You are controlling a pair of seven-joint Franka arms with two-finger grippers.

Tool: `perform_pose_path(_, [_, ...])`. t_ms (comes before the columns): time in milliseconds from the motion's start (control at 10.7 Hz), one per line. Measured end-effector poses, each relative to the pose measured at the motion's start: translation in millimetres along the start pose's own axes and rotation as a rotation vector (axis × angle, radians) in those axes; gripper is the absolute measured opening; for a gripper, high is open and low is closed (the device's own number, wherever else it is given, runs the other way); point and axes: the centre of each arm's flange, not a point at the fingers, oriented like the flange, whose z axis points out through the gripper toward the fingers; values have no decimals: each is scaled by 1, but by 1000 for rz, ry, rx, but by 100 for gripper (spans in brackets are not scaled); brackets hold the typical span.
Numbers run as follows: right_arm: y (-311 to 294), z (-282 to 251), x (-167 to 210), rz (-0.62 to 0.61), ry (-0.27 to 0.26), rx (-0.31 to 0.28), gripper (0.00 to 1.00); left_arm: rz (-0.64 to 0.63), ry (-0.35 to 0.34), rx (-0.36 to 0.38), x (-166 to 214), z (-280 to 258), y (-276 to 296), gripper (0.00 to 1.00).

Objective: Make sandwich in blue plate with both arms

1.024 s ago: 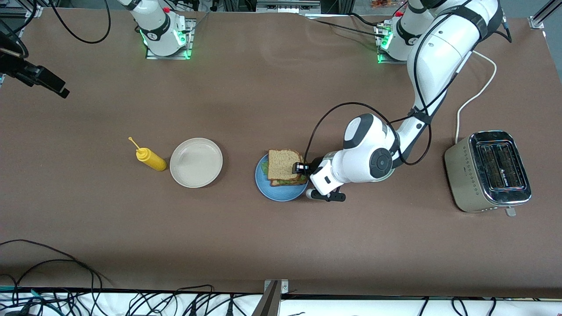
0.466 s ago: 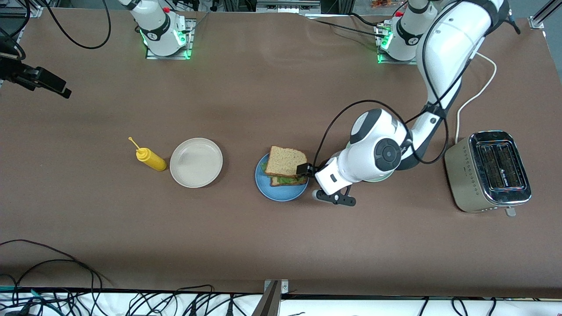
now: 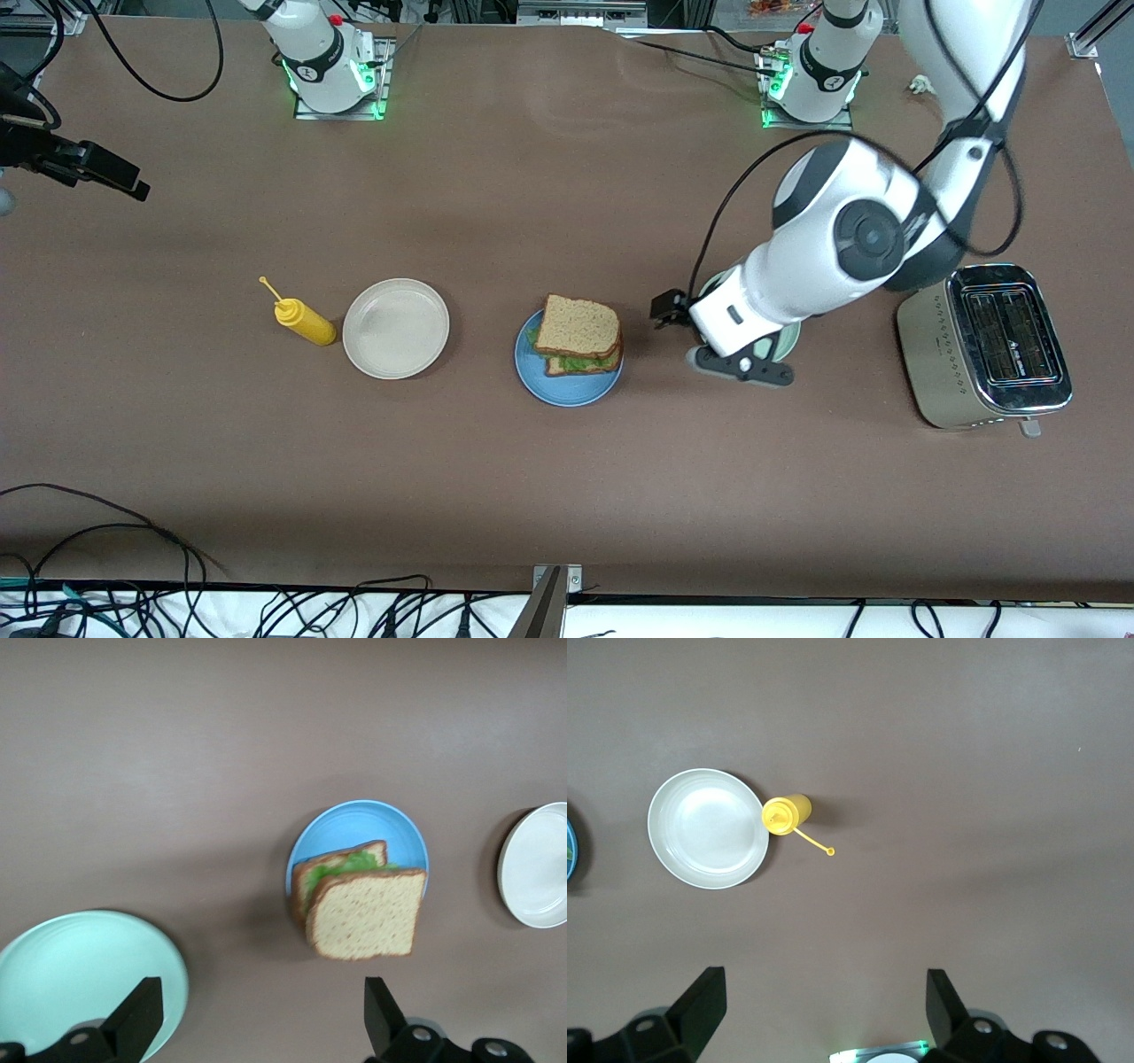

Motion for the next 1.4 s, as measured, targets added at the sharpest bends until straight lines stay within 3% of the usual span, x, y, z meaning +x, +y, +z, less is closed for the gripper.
perform_pose_path(559, [-9,6,1,-17,-17,-5,100,-152,-11,187,-61,-150,-78,100])
perform_pose_path(1024, [-9,11,6,-15,-23,-5,100,-57,-57,235,-104,-226,-171,100])
perform_pose_path(1397, [-8,3,8,-15,-6,-3,100,-53,-89,243,-138,-236,-168,100])
